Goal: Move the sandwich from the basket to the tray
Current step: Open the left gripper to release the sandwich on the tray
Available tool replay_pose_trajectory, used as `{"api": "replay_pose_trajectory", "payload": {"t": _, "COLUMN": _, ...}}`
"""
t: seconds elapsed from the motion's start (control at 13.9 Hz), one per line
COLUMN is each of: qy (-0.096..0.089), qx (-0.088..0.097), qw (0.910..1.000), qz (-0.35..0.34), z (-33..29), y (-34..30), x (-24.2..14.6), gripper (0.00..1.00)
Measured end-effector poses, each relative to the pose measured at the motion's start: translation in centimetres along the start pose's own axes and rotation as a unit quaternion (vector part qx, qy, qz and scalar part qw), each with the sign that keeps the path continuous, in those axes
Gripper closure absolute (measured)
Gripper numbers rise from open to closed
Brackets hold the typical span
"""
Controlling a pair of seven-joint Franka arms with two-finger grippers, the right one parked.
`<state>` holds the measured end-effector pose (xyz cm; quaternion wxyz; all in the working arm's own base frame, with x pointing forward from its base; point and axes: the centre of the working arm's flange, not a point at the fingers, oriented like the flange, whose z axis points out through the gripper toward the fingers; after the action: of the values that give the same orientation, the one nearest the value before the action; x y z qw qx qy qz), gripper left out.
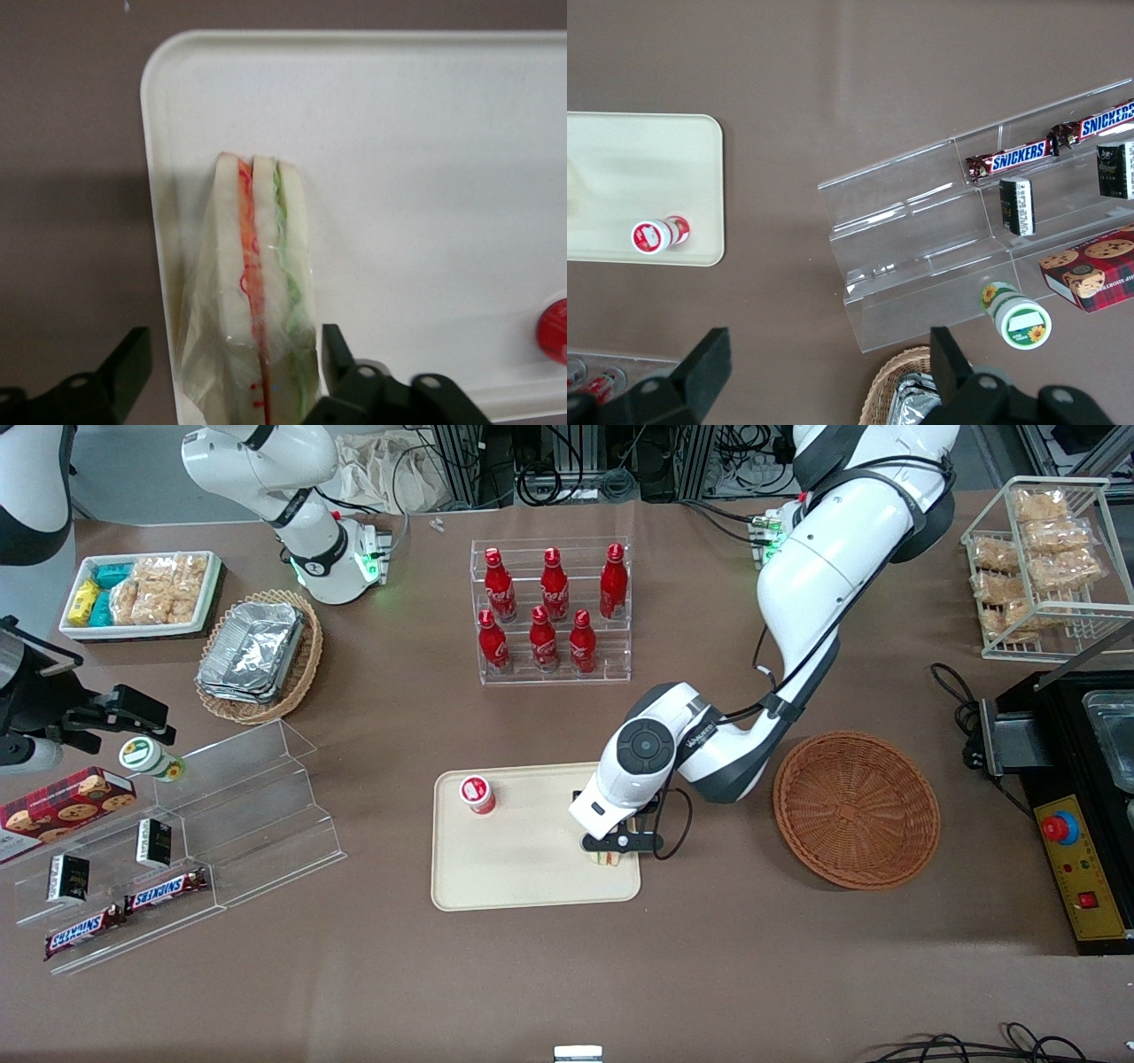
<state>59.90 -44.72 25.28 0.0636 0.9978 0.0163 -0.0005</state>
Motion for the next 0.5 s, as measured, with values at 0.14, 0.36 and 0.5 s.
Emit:
{"api": "replay_pose_trajectory", "payload": {"t": 0.14, "qy": 0.017, "qx": 0.005, "qw": 0.9995, "qz": -0.026, "z": -3.1, "y": 0.0, "x": 0.7, "gripper": 0.00}}
{"api": "replay_pose_trajectory", "payload": {"t": 0.36, "qy": 0.026, "qx": 0.043, "qw": 0.9971, "qz": -0.057, "z": -10.4, "y": -3.0, "x": 2.1, "gripper": 0.00}}
{"api": "replay_pose_trajectory", "payload": {"t": 0.5, "qy": 0.034, "qx": 0.067, "qw": 0.9945, "qz": -0.073, "z": -15.4, "y": -5.1, "x": 2.3, "gripper": 0.00}}
